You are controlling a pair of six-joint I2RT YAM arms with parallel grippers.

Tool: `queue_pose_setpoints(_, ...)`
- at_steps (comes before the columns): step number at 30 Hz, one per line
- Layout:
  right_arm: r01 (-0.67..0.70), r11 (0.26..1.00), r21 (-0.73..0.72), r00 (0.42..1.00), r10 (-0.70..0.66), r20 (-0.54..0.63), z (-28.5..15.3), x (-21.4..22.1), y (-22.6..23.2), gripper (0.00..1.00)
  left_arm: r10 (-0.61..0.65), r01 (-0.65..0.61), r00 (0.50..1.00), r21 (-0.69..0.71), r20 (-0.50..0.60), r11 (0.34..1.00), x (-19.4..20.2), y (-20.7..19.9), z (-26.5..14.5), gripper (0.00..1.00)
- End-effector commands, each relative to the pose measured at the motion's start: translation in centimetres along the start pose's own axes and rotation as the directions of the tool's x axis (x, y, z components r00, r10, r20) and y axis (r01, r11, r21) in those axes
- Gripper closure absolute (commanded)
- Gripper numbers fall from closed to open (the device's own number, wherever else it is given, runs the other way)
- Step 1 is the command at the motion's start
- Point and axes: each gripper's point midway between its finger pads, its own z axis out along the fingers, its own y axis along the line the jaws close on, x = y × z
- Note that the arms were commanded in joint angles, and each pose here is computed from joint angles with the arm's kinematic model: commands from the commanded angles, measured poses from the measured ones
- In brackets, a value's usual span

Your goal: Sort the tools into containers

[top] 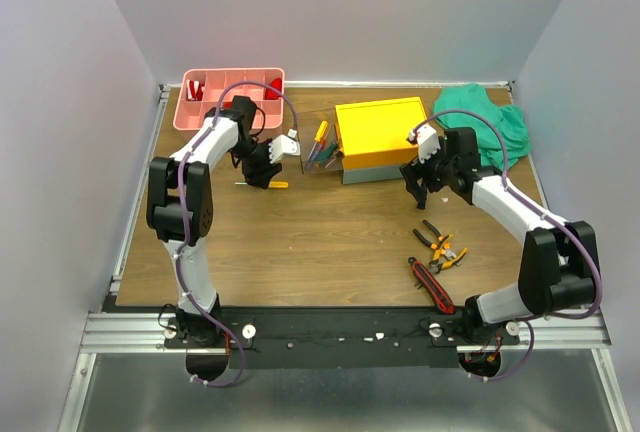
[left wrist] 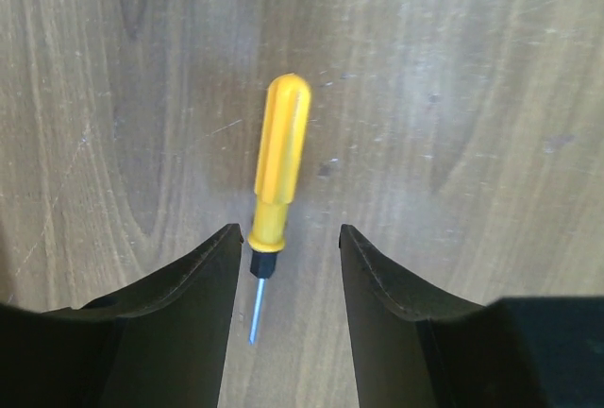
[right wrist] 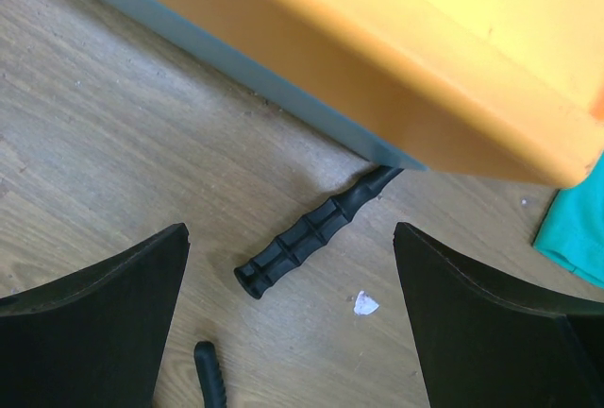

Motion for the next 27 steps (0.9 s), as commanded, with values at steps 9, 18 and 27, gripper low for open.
queue_pose_setpoints(9,0.020,1.000,0.012,1.000,-0.020,0.008,-0.8,0.2,0.1,0.03,-0.052,0.049,0.995,-0.035,-0.089,0.998,2.8,1.5,4.3,0.51)
queue_pose_setpoints(18,0.018,1.000,0.002,1.000,-0.018,0.006,-0.4,0.3,0.2,0.03,-0.087,0.086,0.992,-0.021,-0.093,0.996,3.8,0.5,4.8,0.76)
queue_pose_setpoints(27,0.021,1.000,0.005,1.000,-0.021,0.004,-0.4,0.1,0.0,0.03,-0.088,0.089,0.994,-0.008,0.069,0.996,1.7,-0.2,-0.7,0.88)
